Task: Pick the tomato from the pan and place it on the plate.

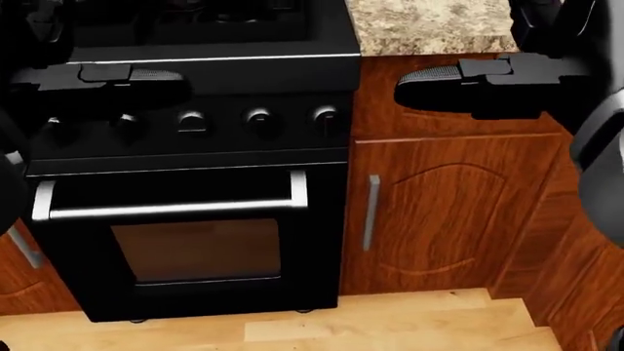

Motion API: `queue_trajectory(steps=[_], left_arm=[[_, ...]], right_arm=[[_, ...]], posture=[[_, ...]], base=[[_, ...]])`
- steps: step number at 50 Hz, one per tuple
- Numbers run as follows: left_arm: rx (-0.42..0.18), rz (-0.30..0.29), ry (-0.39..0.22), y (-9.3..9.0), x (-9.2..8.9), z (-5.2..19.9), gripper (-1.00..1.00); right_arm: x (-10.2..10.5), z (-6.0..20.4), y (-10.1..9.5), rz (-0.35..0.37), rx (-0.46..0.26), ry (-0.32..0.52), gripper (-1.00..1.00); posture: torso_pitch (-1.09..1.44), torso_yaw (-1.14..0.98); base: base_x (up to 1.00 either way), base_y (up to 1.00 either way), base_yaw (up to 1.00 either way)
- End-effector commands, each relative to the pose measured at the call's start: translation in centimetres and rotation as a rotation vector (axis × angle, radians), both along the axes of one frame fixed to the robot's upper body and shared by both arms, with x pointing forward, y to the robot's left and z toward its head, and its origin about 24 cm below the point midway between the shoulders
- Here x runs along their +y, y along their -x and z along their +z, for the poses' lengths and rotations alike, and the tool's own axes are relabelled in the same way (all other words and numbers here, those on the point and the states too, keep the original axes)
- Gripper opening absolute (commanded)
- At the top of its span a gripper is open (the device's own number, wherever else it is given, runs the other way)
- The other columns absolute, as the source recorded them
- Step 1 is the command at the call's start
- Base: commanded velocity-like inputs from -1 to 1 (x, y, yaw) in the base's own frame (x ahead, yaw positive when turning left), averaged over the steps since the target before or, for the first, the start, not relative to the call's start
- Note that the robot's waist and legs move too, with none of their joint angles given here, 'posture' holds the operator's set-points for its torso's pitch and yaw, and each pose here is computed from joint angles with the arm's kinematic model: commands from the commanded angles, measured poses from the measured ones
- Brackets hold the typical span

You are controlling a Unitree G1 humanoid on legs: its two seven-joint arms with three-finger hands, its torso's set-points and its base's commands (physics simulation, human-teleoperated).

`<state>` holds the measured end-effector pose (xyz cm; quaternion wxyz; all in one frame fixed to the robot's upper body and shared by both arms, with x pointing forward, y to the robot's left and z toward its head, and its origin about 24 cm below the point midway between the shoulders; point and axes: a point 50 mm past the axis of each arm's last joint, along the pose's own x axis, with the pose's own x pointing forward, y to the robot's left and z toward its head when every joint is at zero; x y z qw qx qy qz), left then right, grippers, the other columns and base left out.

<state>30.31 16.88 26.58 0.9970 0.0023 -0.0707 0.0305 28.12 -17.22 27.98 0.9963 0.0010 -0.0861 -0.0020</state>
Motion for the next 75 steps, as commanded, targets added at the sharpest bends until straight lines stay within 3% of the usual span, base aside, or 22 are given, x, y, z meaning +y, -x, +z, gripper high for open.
queue_trajectory(steps=[1, 75], left_arm=[[-0.101, -0.023, -0.001, 0.63, -0.41, 1.74, 1.0], [-0.101, -0.035, -0.014, 0.78, -0.6, 1.73, 1.0]], right_arm=[[-0.38, 1.54, 0.6, -0.023, -0.091, -0.006, 1.0], [0.07, 1.53, 0.8, -0.001, -0.094, 0.002, 1.0]], posture=[[0.0, 0.0], [0.0, 0.0]], base=[[0.09, 0.04, 0.0], [0.08, 0.28, 0.0]])
